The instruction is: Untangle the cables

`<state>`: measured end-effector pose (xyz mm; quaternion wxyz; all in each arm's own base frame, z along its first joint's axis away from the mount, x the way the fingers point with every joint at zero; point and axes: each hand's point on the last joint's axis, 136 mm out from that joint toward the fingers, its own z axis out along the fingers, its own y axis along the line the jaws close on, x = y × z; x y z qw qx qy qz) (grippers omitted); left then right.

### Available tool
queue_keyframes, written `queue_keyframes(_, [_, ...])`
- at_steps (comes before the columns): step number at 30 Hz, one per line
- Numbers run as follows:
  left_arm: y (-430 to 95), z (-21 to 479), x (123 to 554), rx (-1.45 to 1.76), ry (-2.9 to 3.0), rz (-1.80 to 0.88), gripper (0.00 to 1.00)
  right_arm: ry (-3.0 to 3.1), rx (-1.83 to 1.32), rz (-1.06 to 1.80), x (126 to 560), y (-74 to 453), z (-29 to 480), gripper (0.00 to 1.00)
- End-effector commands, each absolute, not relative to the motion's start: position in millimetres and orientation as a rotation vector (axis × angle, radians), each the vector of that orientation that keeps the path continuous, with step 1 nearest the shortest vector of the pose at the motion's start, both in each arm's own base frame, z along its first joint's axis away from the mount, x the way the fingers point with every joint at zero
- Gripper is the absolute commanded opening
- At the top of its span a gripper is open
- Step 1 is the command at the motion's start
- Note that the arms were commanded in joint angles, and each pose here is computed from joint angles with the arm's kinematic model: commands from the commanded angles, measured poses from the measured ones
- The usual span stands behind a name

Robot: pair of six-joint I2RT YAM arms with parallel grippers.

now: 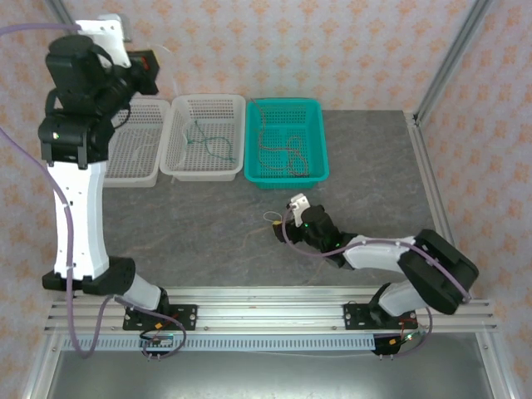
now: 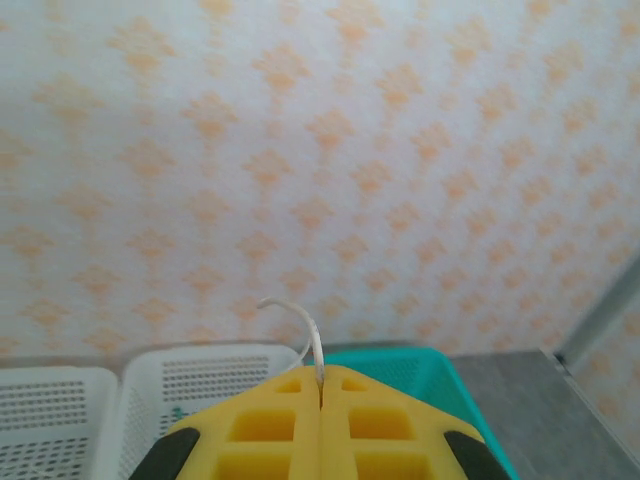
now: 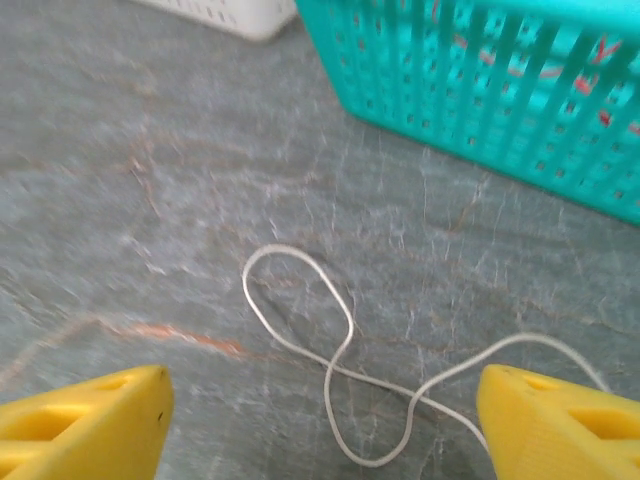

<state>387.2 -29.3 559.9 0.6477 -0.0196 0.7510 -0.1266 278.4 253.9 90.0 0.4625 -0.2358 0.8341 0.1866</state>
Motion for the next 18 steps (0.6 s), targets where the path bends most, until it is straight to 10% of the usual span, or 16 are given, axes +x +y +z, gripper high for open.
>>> queue_keyframes(1, [1.6,574.7,391.6,-0.129,1.669,-0.273,0.0,2.038,-0.555,0.481,270.8,246.5,110.3,0.89])
queue_keyframes(18, [175.3,505.8,464.9,-0.548,1.682,-0.137,0.0,1.853,-0.281,0.485,251.6,186.7,188.0,0.97])
